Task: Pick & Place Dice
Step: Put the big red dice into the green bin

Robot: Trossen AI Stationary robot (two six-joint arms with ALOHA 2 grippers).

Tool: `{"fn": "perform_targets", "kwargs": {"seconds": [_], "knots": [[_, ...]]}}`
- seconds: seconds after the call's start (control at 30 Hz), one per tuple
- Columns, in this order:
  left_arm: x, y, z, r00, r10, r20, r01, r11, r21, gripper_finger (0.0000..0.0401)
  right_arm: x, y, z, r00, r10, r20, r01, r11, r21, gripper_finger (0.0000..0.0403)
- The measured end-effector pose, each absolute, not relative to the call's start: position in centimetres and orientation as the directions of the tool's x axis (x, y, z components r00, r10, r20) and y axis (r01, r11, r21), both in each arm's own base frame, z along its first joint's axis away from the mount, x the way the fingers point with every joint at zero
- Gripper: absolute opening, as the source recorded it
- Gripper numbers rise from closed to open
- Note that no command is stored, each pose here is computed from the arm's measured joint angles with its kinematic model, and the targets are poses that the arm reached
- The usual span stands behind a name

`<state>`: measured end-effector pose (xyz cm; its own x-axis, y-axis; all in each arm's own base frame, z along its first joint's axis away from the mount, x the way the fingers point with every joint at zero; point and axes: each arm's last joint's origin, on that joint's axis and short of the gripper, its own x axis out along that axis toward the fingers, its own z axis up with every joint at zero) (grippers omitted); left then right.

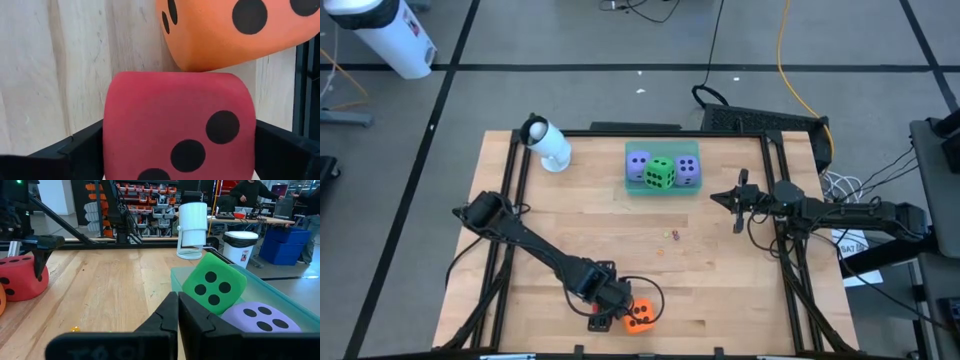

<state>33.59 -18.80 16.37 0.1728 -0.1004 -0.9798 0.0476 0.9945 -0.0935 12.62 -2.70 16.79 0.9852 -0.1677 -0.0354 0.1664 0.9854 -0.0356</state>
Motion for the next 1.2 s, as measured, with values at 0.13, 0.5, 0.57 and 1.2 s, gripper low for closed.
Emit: {"fn": "perform_targets", "kwargs": {"seconds": [0.13, 0.5, 0.57, 1.2], "knots": [[33.2, -18.4, 17.6, 0.218, -0.064, -0.974, 0.037, 0.998, -0.058, 0.0397, 12.6, -2.7, 16.8, 0.985, -0.168, -0.035, 0.167, 0.985, -0.036, 0.0004], [31.3, -15.9, 22.8, 0.351, 0.153, -0.924, -0.035, 0.988, 0.151, 0.0397, 12.6, -2.7, 16.8, 0.985, -0.168, -0.036, 0.167, 0.985, -0.036, 0.0004], [31.1, -15.3, 23.9, 0.383, 0.181, -0.906, -0.040, 0.983, 0.180, 0.0397, 12.6, -2.7, 16.8, 0.985, -0.168, -0.035, 0.166, 0.985, -0.036, 0.0004], [32.5, -0.9, 35.7, 0.818, 0.297, -0.493, -0.157, 0.939, 0.306, 0.0397, 12.6, -2.7, 16.8, 0.986, -0.166, -0.035, 0.165, 0.986, -0.036, 0.0004]]}}
